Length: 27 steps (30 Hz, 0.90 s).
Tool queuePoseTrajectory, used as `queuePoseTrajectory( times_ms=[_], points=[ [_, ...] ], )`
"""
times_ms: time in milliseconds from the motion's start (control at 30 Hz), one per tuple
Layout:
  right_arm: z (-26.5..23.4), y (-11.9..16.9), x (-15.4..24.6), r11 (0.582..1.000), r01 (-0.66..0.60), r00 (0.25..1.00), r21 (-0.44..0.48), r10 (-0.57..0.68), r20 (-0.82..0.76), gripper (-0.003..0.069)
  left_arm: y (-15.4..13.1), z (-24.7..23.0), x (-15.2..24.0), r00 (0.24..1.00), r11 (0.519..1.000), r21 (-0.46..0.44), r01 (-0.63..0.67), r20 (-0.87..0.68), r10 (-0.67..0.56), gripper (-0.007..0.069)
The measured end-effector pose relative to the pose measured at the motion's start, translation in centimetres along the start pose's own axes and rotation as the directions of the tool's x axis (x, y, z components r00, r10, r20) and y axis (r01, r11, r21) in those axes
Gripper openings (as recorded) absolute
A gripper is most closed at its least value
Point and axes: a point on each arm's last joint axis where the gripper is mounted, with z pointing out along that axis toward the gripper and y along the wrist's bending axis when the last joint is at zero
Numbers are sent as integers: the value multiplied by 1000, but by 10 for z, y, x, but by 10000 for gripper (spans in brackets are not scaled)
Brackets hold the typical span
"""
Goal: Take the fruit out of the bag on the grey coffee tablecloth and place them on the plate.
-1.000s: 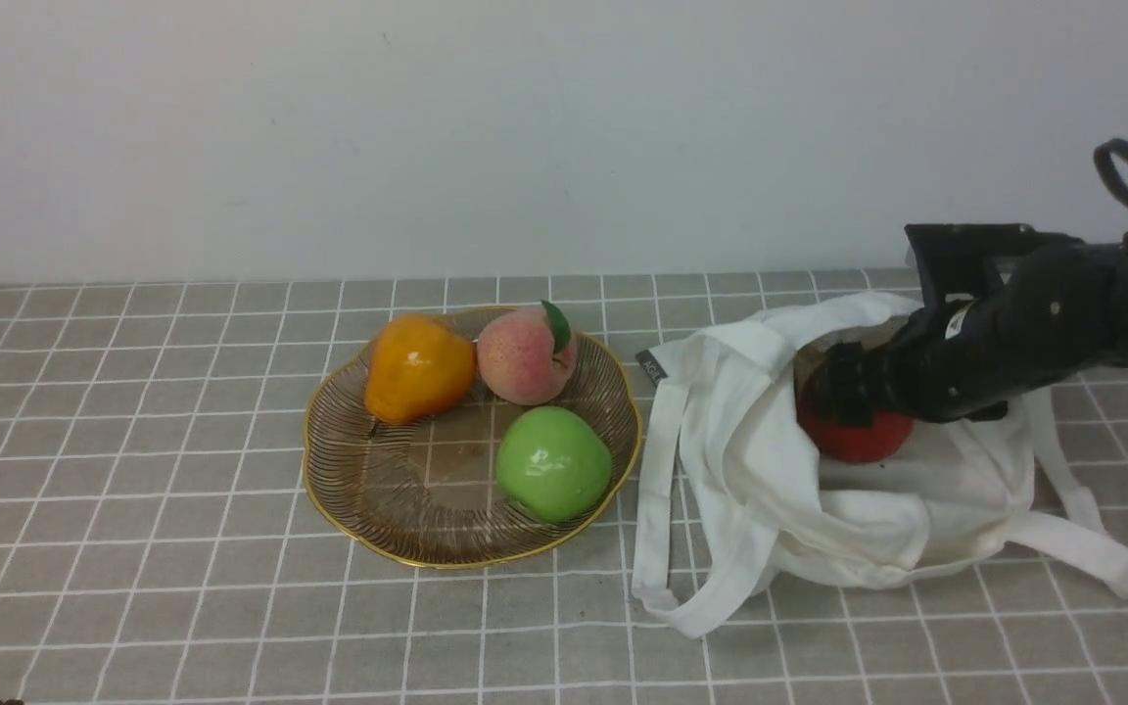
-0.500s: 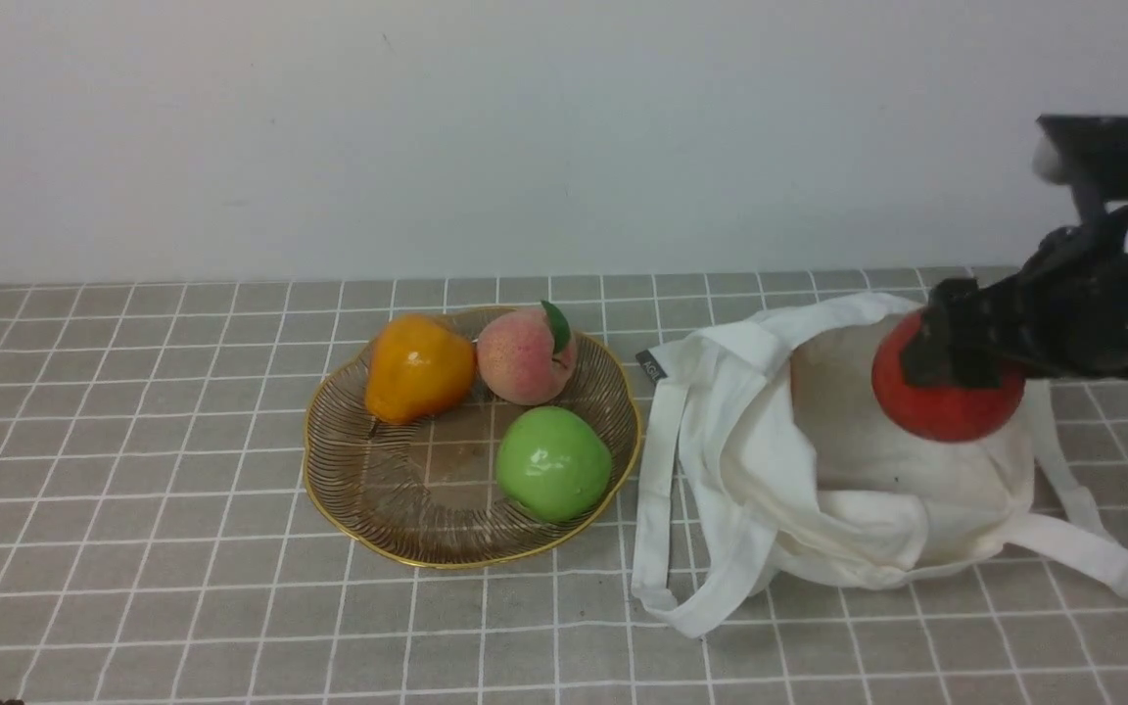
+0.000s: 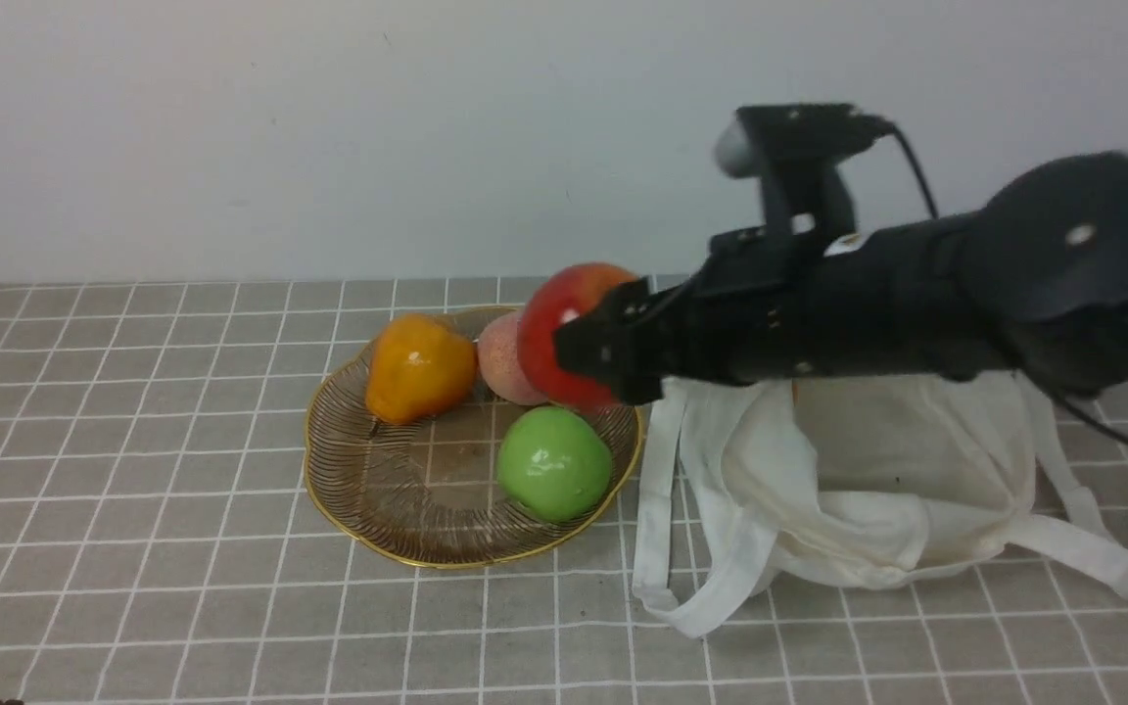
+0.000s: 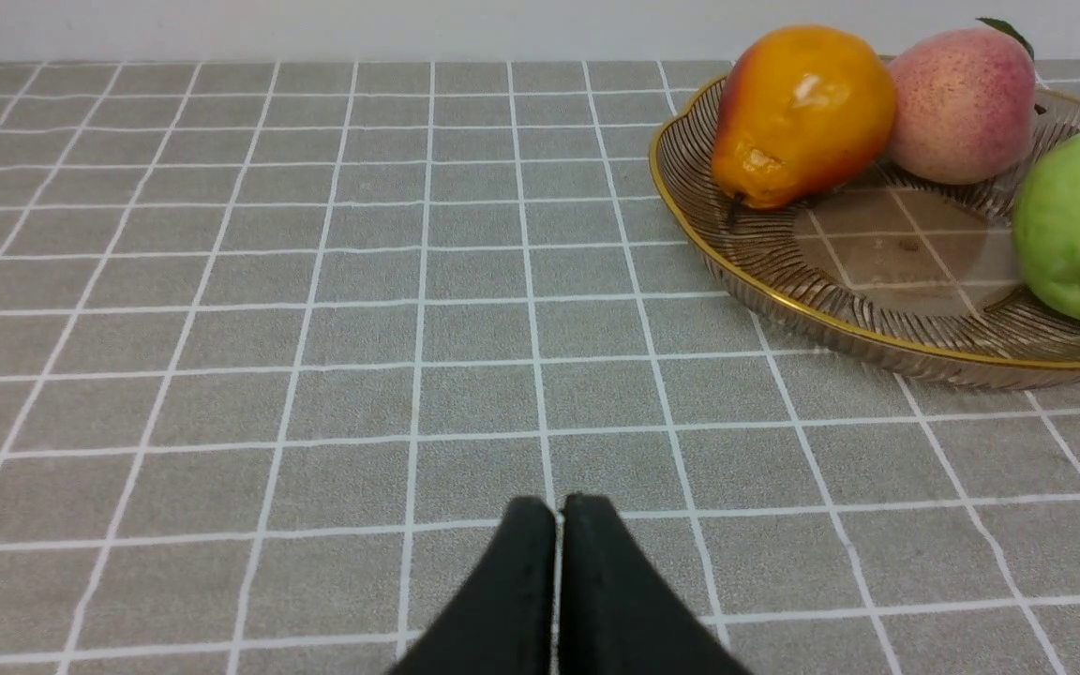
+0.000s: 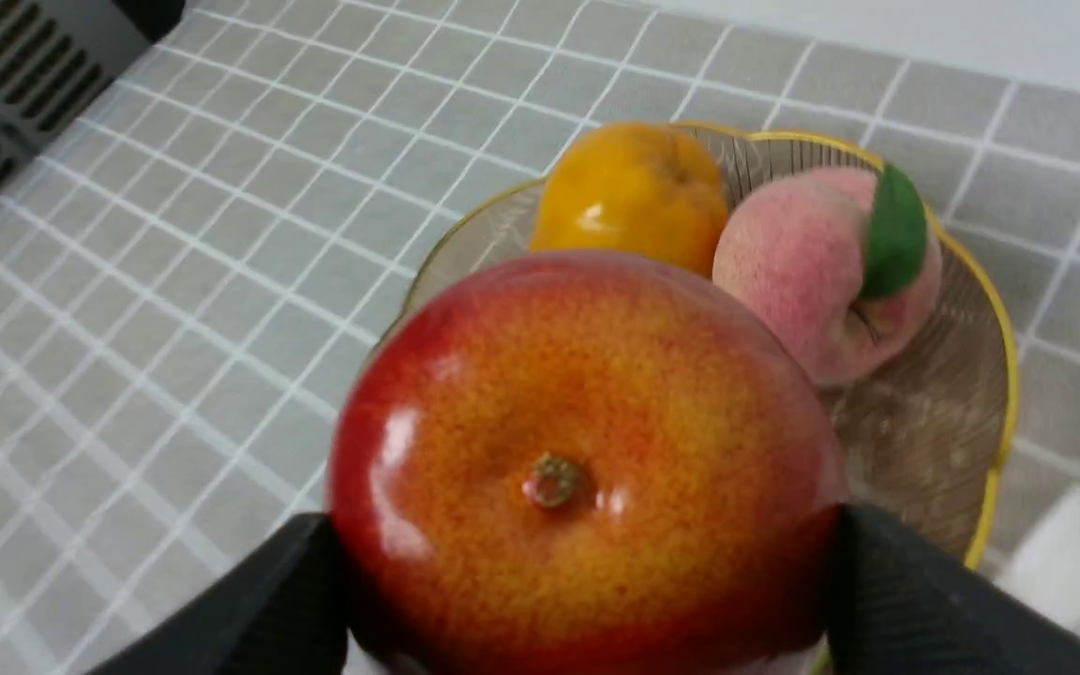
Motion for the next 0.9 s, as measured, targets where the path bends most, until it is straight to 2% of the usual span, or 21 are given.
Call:
queuePoseTrajectory(
  times_ms=[133,267,400,700,833,900],
  points=[
    [42,0,8,993,76,996,89,-79,37,603,0,0,0,1000,1000,0,0,0,0,-8],
    [66,-2,6,991,85,995,102,-89,39,605,0,0,0,1000,1000,0,0,0,0,-8],
    [85,-5,11,992,72,997,100,-75,20,677,0,0,0,1000,1000,0,0,0,0,-8],
    [83,-6,9,991,94,995,92,-97,20,691,0,0,0,1000,1000,0,0,0,0,-8],
    [62,-3,-7,989,147,988,23,-148,46,686,0,0,0,1000,1000,0,0,0,0,-8],
    [44,-2,-19,985,171,984,-23,-170,62,660,0,0,0,1000,1000,0,0,0,0,-8]
  ],
)
